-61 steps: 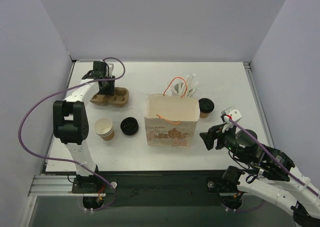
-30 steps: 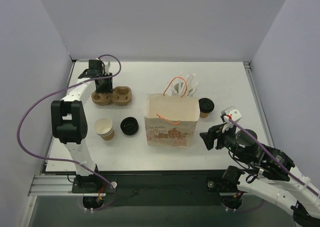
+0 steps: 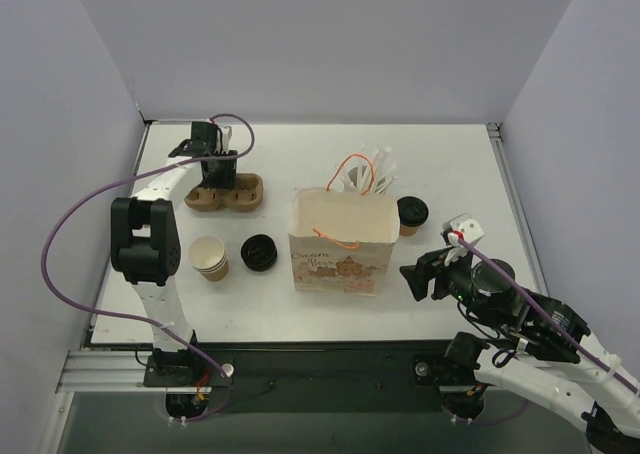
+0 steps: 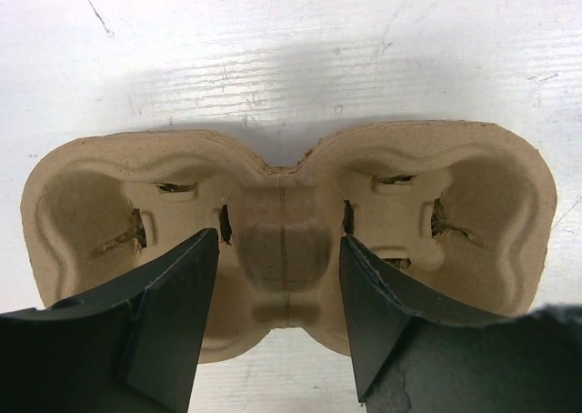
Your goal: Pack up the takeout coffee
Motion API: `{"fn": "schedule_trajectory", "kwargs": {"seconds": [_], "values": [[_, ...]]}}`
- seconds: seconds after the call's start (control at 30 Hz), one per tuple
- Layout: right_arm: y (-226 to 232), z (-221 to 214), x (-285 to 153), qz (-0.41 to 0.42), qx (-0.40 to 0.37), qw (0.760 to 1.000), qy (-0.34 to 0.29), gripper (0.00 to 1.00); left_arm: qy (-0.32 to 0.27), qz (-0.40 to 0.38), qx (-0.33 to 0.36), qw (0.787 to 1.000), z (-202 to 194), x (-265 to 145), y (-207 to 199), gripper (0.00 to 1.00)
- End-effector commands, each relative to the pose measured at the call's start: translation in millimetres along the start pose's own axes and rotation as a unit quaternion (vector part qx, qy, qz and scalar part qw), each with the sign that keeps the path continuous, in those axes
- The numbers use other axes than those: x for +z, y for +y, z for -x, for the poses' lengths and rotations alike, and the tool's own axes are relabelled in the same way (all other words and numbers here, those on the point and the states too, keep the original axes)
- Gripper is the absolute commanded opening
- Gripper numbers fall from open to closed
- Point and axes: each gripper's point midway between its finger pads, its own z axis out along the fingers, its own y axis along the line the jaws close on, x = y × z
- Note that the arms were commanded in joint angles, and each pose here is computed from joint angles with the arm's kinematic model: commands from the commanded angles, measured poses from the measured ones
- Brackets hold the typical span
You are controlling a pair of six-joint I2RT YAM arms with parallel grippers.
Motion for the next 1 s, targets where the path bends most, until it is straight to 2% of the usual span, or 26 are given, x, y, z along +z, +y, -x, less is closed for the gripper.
{"fn": "schedule_trajectory", "kwargs": {"seconds": [0.0, 0.13, 0.27, 0.3, 0.37, 0.43, 0.53, 0.7, 0.73, 0.83, 0.9, 0.97], "values": [[-4.7, 4.8, -1.4, -0.012, -0.002, 1.0, -0.01, 0.61, -0.023, 0.009, 0.006, 1.0, 17.7, -2.5, 2.4, 0.65], [-4.8, 5.7, -2.3, -0.011, -0.002, 1.0, -0.012, 0.61, -0.013, 0.01, 0.006, 1.0, 10.9, 4.6, 2.7, 0.58], [-5.5, 4.8, -2.6, -0.012, -0.002, 1.0, -0.012, 0.61, -0.025, 0.011, 0.008, 1.0, 20.5, -2.8, 0.8, 0.42], [-5.9, 4.5, -2.7, -0.013, -0.002, 1.0, -0.012, 0.61, -0.027, 0.018, 0.007, 0.999, 23.1, -6.3, 2.5, 0.34], [-5.8, 4.3, -3.0, -0.012, -0.002, 1.0, -0.012, 0.61, -0.038, 0.024, 0.002, 0.999, 31.6, -17.7, 4.2, 0.31], [-5.8, 4.3, -3.0, -0.012, -0.002, 1.0, -0.011, 0.61, -0.058, 0.022, -0.009, 0.998, 45.5, -33.2, 3.7, 0.34], [-6.7, 4.1, -3.0, -0.015, -0.002, 1.0, -0.011, 0.61, -0.068, 0.003, -0.037, 0.997, 53.1, -43.4, 3.0, 0.44], [-5.8, 3.7, -1.3, -0.015, -0.004, 1.0, -0.007, 0.61, -0.03, 0.034, -0.053, 0.998, 37.0, -29.4, 15.0, 0.43], [-4.9, 4.0, -1.3, -0.013, -0.005, 1.0, -0.006, 0.61, -0.027, 0.016, -0.06, 0.998, 30.0, -28.4, 11.2, 0.43], [-4.7, 4.5, -1.0, -0.013, -0.005, 1.0, -0.006, 0.61, -0.058, -0.07, -0.108, 0.99, 43.9, -35.5, 0.1, 0.44], [-4.0, 4.8, -1.6, -0.011, -0.005, 1.0, -0.005, 0.61, -0.068, -0.099, -0.132, 0.984, 52.6, -40.0, -3.8, 0.45], [-4.7, 6.6, -3.0, -0.011, -0.004, 1.0, -0.009, 0.61, -0.07, -0.09, -0.143, 0.983, 57.3, -40.1, 10.9, 0.46]]}}
